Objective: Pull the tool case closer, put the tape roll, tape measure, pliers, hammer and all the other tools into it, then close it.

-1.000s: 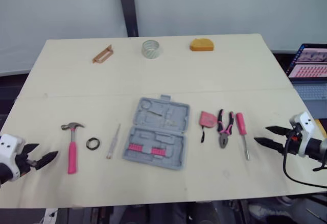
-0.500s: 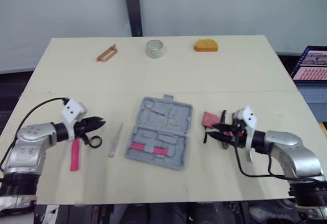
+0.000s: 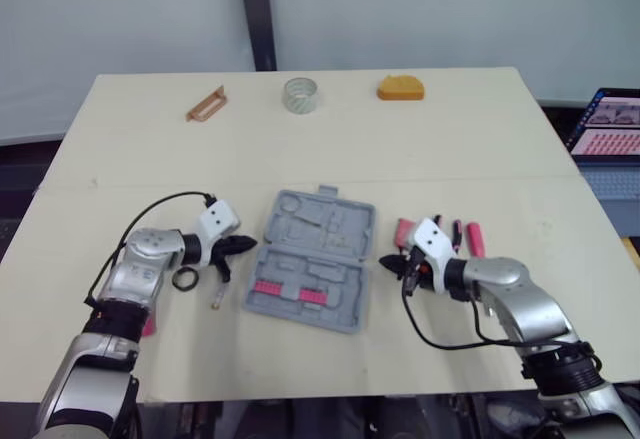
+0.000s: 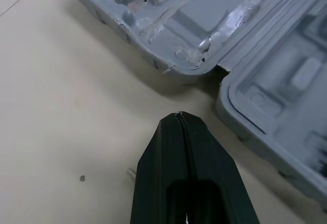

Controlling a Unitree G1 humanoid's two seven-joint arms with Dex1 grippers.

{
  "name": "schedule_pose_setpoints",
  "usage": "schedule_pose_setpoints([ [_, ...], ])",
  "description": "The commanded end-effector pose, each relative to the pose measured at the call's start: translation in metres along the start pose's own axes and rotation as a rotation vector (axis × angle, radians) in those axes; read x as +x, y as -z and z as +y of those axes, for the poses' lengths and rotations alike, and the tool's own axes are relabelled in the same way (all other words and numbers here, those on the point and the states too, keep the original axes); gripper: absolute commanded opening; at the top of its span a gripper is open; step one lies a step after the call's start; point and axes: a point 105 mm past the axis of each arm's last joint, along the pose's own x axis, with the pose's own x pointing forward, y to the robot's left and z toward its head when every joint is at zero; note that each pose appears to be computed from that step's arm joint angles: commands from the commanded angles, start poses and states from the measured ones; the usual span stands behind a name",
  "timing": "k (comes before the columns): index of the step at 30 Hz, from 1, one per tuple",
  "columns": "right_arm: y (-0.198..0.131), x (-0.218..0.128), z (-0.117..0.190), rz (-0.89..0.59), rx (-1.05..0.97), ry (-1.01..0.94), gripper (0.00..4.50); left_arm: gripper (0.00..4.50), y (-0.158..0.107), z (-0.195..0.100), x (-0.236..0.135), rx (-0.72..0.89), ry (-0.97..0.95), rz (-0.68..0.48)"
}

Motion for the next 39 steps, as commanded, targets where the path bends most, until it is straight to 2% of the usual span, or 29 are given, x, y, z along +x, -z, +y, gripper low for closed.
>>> schedule_pose_setpoints([
  [1, -0.008, 0.004, 0.0, -0.025, -0.023, 0.012, 0.03, 0.0, -0.003, 0.003, 0.003, 0.036, -0.014, -0.008],
  [39, -0.007, 0.022, 0.013, -0.049, 0.014, -0.063, 0.03, 0.0, -0.003, -0.016, 0.02, 0.007, 0.044, -0.086],
])
